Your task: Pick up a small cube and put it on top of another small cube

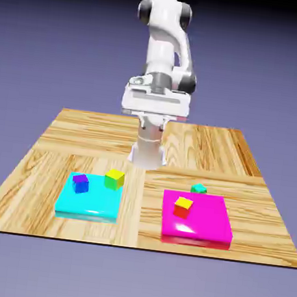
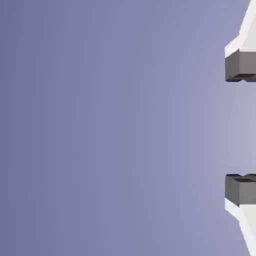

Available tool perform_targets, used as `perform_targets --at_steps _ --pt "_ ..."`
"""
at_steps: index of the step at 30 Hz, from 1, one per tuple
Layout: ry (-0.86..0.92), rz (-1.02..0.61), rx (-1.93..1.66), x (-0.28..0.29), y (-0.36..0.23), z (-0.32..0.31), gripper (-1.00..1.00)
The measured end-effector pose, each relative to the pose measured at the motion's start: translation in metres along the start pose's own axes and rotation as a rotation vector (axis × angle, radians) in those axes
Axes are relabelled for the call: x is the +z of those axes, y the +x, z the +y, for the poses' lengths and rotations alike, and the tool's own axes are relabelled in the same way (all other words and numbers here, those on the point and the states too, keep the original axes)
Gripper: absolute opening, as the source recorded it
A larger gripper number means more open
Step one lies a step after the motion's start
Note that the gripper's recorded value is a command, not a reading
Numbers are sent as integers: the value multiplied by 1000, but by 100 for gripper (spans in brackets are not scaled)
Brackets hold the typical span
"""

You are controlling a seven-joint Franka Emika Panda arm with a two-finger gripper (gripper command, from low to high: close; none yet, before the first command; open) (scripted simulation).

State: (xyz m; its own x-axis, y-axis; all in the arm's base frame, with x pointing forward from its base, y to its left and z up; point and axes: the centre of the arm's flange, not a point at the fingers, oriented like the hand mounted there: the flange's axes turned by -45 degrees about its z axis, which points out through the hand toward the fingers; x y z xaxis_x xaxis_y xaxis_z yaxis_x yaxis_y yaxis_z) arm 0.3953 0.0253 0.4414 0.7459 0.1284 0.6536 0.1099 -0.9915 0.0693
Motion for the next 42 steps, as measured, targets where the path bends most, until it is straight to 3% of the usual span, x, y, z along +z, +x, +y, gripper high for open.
perform_targets --at_steps 10,20,27,33,42 --pt "63 -590 -658 99 -91 -161 0" --pt "-54 -983 -1367 124 -223 -268 0" --pt "-236 -1072 -1857 114 -308 -319 0" --pt "-436 -1002 -2231 94 -372 -357 0" --pt "-464 -1046 -2277 130 -389 -325 0"
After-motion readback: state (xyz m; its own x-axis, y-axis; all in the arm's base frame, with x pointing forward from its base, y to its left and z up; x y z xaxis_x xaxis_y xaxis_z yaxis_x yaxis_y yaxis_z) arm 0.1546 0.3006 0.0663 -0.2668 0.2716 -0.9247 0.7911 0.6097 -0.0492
